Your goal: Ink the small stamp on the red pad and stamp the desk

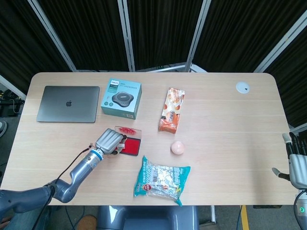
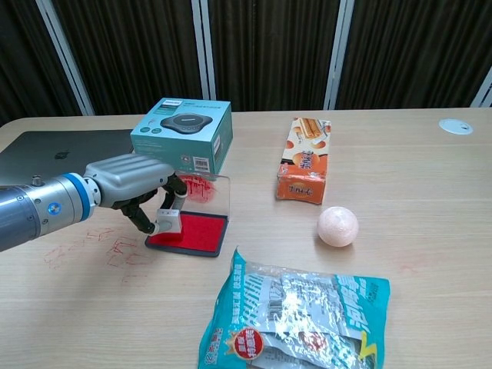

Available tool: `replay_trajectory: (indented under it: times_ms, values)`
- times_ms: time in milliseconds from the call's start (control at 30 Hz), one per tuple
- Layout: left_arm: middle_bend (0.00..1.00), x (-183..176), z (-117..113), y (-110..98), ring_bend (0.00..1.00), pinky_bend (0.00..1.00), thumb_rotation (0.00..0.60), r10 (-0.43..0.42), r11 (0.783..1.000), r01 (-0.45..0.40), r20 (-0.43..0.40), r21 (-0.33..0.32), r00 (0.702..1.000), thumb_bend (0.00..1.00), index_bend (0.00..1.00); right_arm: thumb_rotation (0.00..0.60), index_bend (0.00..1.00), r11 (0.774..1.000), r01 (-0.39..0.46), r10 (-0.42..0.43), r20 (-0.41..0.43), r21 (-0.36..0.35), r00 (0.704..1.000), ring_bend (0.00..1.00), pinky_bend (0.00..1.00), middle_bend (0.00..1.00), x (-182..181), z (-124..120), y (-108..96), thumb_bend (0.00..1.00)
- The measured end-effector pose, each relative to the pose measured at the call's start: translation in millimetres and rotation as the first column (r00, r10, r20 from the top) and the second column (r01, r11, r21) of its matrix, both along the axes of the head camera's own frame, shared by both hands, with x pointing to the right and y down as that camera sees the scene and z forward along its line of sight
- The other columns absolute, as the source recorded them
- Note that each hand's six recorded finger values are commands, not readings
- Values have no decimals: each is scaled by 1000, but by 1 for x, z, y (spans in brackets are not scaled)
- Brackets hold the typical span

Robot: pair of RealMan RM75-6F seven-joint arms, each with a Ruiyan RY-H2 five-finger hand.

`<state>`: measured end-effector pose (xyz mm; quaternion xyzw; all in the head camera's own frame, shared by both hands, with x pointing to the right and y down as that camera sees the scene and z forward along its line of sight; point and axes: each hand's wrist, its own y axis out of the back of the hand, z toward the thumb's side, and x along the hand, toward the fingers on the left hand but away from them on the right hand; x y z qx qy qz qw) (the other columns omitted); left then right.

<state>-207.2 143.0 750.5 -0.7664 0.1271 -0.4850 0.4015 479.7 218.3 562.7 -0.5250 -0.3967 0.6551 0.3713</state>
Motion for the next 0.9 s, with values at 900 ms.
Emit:
replay_trajectory:
  times_ms: [900]
  values:
    - [578, -68, -43, -24, 829, 902, 600, -113, 993, 113, 32, 25, 993, 450, 617, 600, 0, 1000, 17, -18, 20, 15, 1000, 0, 0, 0, -7, -6, 1, 0]
